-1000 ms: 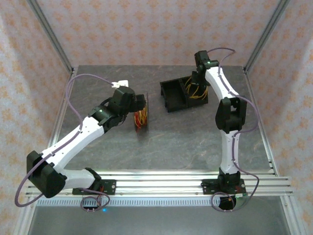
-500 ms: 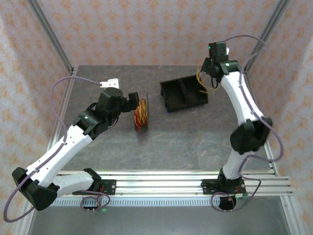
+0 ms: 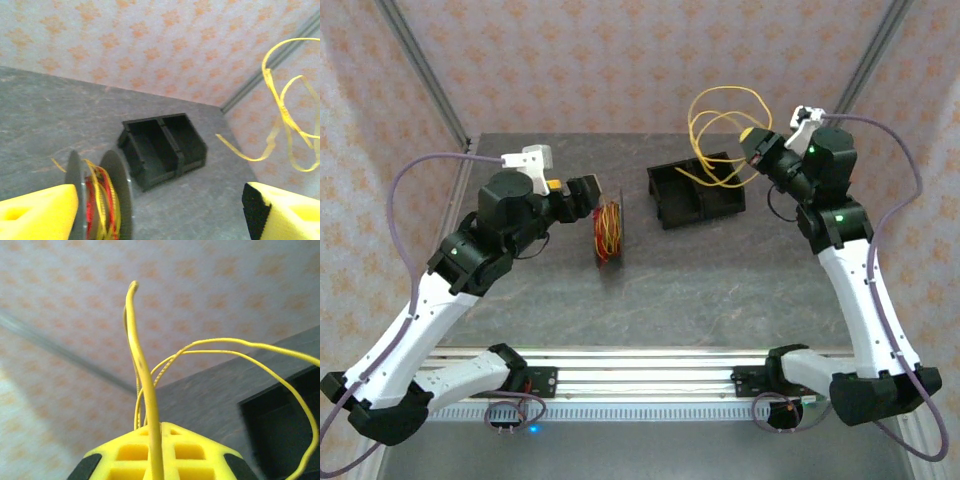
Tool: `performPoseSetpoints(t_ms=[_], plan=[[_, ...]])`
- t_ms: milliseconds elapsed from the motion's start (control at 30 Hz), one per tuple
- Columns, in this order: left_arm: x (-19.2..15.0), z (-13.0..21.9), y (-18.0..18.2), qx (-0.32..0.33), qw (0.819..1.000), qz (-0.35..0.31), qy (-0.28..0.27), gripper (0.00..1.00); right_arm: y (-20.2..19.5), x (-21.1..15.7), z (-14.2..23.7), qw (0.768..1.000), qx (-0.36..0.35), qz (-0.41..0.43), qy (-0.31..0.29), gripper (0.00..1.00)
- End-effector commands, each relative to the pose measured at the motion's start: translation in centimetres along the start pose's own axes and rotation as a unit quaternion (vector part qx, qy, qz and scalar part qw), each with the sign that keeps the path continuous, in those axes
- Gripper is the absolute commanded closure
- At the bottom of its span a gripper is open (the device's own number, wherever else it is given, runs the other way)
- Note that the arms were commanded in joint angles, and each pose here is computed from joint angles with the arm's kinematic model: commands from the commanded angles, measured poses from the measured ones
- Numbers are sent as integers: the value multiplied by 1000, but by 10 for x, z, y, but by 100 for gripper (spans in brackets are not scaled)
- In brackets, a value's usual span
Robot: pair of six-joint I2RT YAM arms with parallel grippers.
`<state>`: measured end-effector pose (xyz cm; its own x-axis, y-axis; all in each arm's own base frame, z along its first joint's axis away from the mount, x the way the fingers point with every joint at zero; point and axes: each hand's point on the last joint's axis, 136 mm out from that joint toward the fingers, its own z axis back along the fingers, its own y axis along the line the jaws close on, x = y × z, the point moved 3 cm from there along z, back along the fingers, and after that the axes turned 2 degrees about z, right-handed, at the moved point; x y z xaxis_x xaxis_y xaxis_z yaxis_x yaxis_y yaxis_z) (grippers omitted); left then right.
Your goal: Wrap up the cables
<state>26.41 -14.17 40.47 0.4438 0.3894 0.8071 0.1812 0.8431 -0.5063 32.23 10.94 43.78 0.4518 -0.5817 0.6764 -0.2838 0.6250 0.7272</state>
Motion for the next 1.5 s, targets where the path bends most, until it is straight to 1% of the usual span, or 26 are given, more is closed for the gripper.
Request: performPoseSetpoints(t_ms=[0,33,133,267,367,500,600,667,700,767,800,833,867,1000,1067,1100,1200,1267,1333,1400,1467], plan=[[19,11,-32,-79,997,23,-4,29,63,-5,23,983,182,-6,39,100],[22,12,-37,-92,995,39,-2,29,71,-7,27,977,208,-6,47,100],[30,13,-51,-132,990,53,-2,28,82,-15,35,966,249,-6,75,100],[37,12,-71,-189,980,65,1,17,85,-25,38,957,269,-12,110,100],[39,2,-84,-216,973,75,16,16,86,-36,38,951,278,-13,134,100],[41,-18,-99,-242,966,86,37,20,88,-53,39,947,278,0,165,100],[44,-23,-106,-260,960,98,35,24,86,-63,38,946,271,3,179,100],[42,-28,-109,-272,956,107,40,31,84,-66,36,945,269,0,184,100],[40,-31,-109,-272,955,108,44,37,83,-68,36,946,267,-2,186,100],[37,-36,-107,-265,957,107,49,47,83,-70,35,945,268,-2,189,100],[36,-36,-105,-260,958,107,47,59,83,-70,35,944,269,0,190,100],[35,-37,-103,-255,960,106,46,68,81,-71,34,946,263,0,190,100],[35,-37,-101,-251,961,106,44,71,80,-72,34,947,260,1,191,100],[32,-35,-91,-222,970,90,40,99,75,-75,31,948,247,0,200,100],[31,-33,-83,-198,977,72,39,100,73,-76,32,950,238,5,200,100],[31,-32,-76,-174,983,55,35,100,69,-77,32,953,224,11,203,100],[35,-21,-51,-86,996,-27,24,100,58,-83,34,960,176,22,218,100],[40,-15,-38,-37,995,-86,21,100,53,-87,39,960,151,24,234,100],[43,-11,-29,-1,990,-138,20,100,56,-91,42,954,160,8,252,100],[46,-8,-25,14,986,-165,19,100,59,-92,44,951,167,2,261,100],[49,-5,-26,13,984,-174,19,100,55,-92,45,955,150,5,256,100]])
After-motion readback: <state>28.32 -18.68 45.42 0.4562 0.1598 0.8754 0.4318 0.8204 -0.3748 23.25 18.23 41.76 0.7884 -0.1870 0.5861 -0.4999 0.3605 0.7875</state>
